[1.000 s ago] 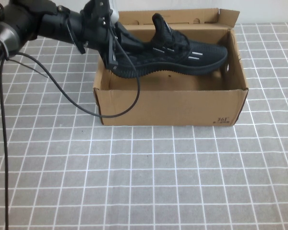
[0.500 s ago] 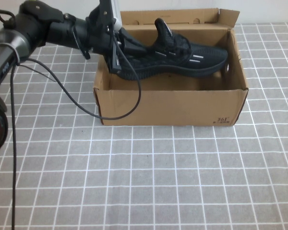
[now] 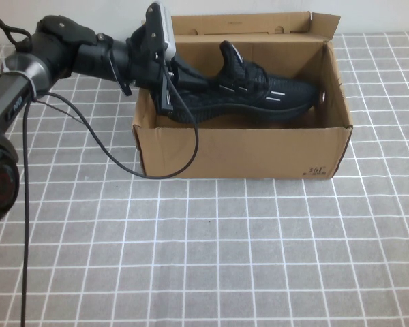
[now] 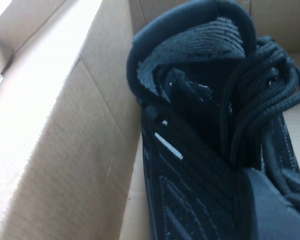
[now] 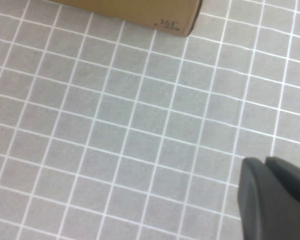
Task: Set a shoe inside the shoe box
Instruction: Place the shoe in the shoe box
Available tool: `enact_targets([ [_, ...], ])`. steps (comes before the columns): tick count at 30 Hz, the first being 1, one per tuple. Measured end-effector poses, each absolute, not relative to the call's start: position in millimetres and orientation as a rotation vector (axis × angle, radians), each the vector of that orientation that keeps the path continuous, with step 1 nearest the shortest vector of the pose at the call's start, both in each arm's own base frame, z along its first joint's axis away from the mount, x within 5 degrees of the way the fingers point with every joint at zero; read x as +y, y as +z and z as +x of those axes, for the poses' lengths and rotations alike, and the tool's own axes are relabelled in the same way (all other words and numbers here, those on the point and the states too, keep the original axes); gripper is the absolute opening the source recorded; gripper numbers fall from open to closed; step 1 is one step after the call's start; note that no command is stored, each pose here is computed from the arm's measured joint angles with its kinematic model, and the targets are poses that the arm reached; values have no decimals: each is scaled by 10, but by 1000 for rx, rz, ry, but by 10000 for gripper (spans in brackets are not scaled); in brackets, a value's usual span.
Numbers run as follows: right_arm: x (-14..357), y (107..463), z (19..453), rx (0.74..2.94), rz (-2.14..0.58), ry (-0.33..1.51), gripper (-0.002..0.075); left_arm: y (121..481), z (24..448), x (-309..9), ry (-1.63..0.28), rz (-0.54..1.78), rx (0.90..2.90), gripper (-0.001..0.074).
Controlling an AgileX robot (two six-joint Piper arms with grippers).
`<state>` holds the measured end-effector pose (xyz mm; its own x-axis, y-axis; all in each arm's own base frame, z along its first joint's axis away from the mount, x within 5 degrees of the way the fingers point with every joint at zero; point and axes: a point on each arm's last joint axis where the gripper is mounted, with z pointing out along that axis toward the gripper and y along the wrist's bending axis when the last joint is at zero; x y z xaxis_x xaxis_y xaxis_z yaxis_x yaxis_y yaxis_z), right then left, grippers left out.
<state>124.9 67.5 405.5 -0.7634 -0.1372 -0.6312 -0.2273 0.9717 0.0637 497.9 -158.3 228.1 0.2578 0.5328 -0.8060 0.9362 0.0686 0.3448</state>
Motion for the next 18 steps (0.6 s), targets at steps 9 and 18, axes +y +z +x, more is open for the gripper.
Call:
enact_targets([
  [9,693,4051,1238,2460,-256,209,-16,2309,5044,-1576,-548,1455,1498,148],
  [18,695,4051,1237,2460,-256,211,-16,2470,5024,-1568,-654,1281,1643,421],
])
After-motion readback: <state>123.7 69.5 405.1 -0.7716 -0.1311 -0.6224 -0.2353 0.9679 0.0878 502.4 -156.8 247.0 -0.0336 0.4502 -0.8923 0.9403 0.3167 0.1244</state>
